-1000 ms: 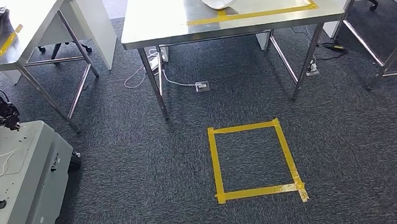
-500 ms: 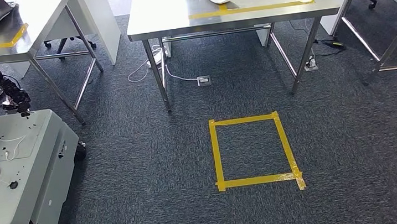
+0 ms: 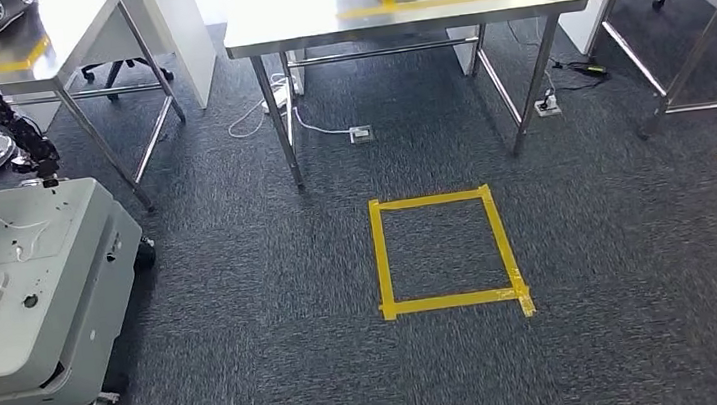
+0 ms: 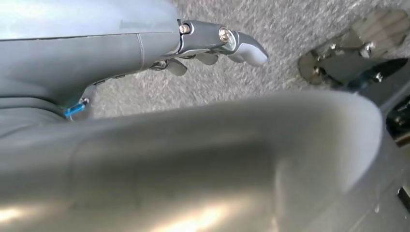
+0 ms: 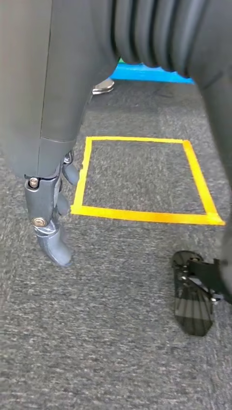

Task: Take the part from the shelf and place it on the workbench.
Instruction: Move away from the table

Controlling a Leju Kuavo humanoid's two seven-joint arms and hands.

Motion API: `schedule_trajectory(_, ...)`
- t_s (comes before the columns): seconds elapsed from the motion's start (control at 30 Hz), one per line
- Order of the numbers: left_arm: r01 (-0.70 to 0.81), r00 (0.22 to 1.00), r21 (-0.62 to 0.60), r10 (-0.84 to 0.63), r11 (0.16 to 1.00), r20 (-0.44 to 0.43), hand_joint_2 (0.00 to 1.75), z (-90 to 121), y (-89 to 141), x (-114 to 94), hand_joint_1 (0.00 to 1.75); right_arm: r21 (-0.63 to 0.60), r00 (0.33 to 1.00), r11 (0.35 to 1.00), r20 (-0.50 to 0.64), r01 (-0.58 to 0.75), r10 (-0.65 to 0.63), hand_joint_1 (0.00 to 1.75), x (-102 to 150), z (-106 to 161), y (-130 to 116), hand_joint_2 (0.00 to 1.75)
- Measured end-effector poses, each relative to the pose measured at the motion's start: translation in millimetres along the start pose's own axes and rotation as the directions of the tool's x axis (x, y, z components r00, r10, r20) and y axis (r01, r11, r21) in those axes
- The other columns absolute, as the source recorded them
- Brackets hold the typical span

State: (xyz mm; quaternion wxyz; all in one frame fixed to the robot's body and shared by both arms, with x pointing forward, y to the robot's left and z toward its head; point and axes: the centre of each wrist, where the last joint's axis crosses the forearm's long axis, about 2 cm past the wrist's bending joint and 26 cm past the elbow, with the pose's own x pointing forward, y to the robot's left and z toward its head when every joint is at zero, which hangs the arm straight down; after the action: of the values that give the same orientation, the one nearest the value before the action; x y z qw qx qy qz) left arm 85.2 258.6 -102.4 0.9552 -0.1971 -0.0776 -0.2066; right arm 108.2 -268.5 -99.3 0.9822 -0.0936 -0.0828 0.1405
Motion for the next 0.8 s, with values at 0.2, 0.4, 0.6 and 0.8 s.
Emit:
schedule_trajectory(0.2,-0.006,1.0,-0.002,0.006,1.0,0.006,0.0,0,-1,-1,0.0,0.005,1.0,1.0,-0.003,-0.029,0.029,0.0,1,0,0,0.0)
schedule_trajectory(0.4,0.003,0.999,0.007,-0.003,1.0,0.032,0.0,1,3,9,0.0,0.015,0.999,0.999,0.004,-0.046,0.046,0.0,0,0,1,0.0)
schedule_trajectory(0.6,0.003,1.0,0.004,-0.003,1.0,0.022,0.0,0,1,6,0.0,0.021,0.999,0.998,0.006,-0.054,0.053,0.0,-2,0,3,0.0)
schedule_trajectory(0.8,0.007,1.0,-0.01,-0.007,1.0,-0.008,0.0,-2,-5,-3,0.0,0.005,0.998,0.998,0.022,-0.055,0.055,0.0,-7,-1,-1,0.0)
